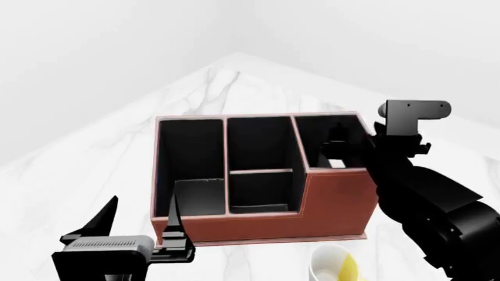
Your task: Pick up the book and place it in the right compartment of the caddy.
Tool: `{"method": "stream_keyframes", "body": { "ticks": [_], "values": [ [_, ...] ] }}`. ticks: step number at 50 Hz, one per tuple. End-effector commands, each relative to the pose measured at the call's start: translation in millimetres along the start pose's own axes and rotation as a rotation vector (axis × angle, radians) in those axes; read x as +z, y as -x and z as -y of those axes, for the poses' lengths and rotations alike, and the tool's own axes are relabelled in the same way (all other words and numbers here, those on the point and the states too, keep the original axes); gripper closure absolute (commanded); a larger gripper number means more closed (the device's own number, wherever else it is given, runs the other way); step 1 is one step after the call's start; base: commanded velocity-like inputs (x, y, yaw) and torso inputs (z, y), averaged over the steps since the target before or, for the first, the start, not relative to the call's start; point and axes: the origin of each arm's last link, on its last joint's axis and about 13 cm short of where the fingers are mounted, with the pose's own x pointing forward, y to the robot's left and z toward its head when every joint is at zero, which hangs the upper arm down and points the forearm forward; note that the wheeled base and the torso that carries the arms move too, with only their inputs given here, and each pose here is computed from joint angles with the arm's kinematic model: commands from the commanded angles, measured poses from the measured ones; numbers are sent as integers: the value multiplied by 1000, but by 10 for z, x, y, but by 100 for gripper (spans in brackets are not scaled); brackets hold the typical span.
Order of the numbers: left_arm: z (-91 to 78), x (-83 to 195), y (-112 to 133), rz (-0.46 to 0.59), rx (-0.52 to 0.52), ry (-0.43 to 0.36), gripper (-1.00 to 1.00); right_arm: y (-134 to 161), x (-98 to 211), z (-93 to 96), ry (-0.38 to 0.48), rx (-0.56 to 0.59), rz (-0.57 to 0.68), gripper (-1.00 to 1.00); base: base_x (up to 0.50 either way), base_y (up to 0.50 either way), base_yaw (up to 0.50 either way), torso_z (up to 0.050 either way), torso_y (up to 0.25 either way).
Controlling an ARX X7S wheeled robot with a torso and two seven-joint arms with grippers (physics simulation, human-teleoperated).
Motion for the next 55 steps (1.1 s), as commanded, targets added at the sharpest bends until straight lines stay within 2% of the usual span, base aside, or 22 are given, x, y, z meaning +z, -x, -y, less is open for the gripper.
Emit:
{"method": "stream_keyframes", "body": {
  "ticks": [1, 16, 20, 21, 26, 27, 28, 31, 35, 38, 49, 55],
  "values": [
    [-1, -2, 3, -1, 0, 0, -100, 4, 24, 1, 4, 4, 13, -100, 0, 0, 0, 0, 0],
    [0, -3, 1, -1, 0, -1, -100, 47, 102, -4, 1, 14, 44, -100, 0, 0, 0, 0, 0],
    [1, -3, 1, 0, -1, 0, -100, 142, 267, -19, 13, 8, 195, -100, 0, 0, 0, 2, 3],
    [1, -2, 3, 0, -1, -1, -100, 192, 340, -30, 3, 22, 286, -100, 0, 0, 0, 0, 0],
    [-1, 5, 5, 4, 0, -1, -100, 333, 502, -26, -59, 23, 472, -100, 0, 0, 0, 0, 0],
    [-3, 11, 6, 6, 1, 1, -100, 419, 573, -23, -67, 30, 547, -100, 0, 0, 0, 0, 0],
    [-3, 11, 6, 6, 1, 1, -100, 421, 573, -23, -67, 30, 547, -100, 0, 0, 0, 0, 0],
    [-14, 33, 9, 14, 5, 4, -100, 619, 693, -26, -44, 45, 648, -100, 0, 0, 0, 0, 0],
    [-16, 40, 13, 22, 7, 5, -100, 791, 762, -12, -26, 41, 729, -100, 0, 0, 0, 0, 0],
    [-21, 67, 19, 36, 5, 14, -100, 981, 787, 3, 28, 65, 800, -100, 0, 0, 0, 0, 0],
    [-30, 103, 29, 63, 11, 18, -100, 1490, 809, 74, -6, 38, 948, -100, 0, 0, 0, 0, 0],
    [-38, 126, 34, 78, 12, 24, -100, 1687, 759, 79, 13, 44, 998, -100, 0, 0, 0, 0, 0]
  ]
}}
